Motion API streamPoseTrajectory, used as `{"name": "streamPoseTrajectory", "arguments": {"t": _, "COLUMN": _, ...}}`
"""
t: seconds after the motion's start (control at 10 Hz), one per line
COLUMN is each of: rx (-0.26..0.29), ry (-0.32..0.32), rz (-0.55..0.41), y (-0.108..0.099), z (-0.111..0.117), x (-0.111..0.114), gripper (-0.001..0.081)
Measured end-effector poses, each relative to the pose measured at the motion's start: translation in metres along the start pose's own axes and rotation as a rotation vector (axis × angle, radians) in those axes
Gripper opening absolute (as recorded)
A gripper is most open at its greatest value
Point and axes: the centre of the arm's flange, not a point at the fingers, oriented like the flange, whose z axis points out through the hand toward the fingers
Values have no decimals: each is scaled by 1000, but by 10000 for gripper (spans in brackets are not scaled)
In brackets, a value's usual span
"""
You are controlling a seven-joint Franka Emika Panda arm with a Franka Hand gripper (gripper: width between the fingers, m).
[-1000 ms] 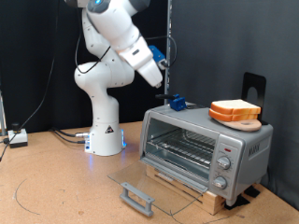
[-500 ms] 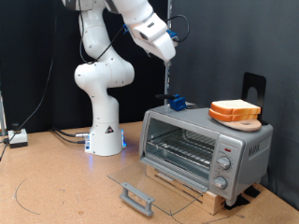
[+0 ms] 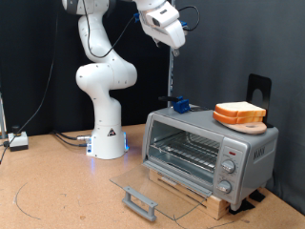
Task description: Make a piece of toast with the oven
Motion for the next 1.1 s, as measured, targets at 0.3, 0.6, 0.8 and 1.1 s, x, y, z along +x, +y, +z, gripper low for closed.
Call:
{"name": "streamPoseTrajectory", "arguments": {"t": 0.3, "rx": -59, "ry": 24, "rz": -107, "y": -5, "z": 8, "x": 5, "gripper": 804}}
{"name": "streamPoseTrajectory", "arguments": {"t": 0.6, "rx": -153, "ry": -12, "rz": -138, "y": -25, "z": 52, "x": 9, "gripper": 804}}
{"name": "streamPoseTrajectory", "arguments": {"t": 0.8, "rx": -213, "ry": -25, "rz": -85, "y": -25, "z": 88, "x": 11, "gripper": 804}}
{"name": "streamPoseTrajectory", "arguments": {"t": 1.1, "rx": -241, "ry": -5, "rz": -32, "y": -9, "z": 117, "x": 7, "gripper": 804}}
